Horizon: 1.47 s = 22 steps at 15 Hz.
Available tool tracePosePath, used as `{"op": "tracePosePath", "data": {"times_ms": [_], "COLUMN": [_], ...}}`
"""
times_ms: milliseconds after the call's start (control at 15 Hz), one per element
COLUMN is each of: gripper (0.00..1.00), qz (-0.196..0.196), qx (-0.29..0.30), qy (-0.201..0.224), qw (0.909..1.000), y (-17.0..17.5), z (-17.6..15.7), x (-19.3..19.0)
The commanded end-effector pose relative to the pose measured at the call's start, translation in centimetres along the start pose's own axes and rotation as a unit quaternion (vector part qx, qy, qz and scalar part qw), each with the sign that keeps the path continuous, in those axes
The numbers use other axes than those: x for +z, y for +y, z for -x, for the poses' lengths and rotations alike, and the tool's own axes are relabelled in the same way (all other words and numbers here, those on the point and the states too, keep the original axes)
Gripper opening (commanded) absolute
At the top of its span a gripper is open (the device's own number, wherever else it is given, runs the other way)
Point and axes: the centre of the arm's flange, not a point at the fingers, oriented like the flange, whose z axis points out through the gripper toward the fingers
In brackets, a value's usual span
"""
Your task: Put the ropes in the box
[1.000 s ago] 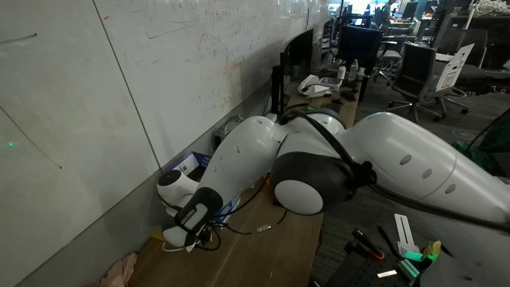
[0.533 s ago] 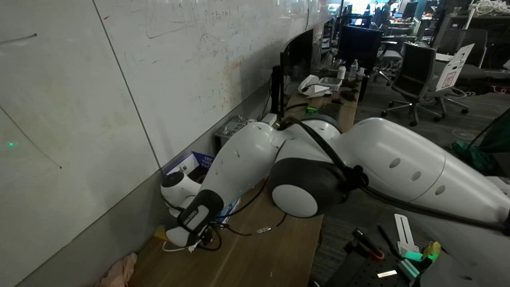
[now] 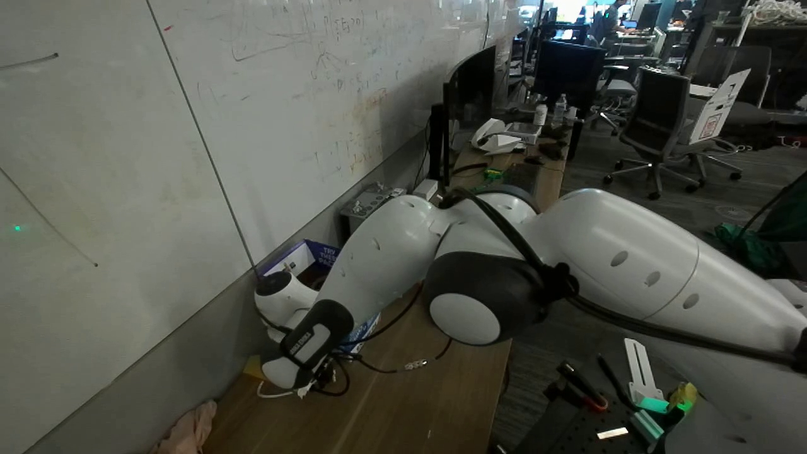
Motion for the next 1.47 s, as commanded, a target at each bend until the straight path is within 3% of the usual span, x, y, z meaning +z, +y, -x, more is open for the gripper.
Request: {"op": "tracePosePath", "data": {"times_ms": [0, 333, 533, 867, 1133, 1400], "gripper": [0.49, 0.12, 0.03, 0.06, 0.06, 0.06], "qz": [-0.001, 0.009, 0.021, 0.023, -0.019, -0.077], "qx": [-0.003, -0.023, -0.052, -0.112, -0.141, -0.121], "qy": [-0.010, -0.011, -0.022, -0.034, -0.033, 0.012], "qw": [0.9999, 0.9996, 0.9982, 0.9928, 0.9893, 0.9896], "y": [-1.4, -1.5, -0.9, 0.5, 0.9, 1.7], "z": [-0.6, -1.0, -1.3, -2.2, -2.7, -3.8], "x": [-0.1, -0.6, -1.5, -8.4, -16.4, -25.1]}}
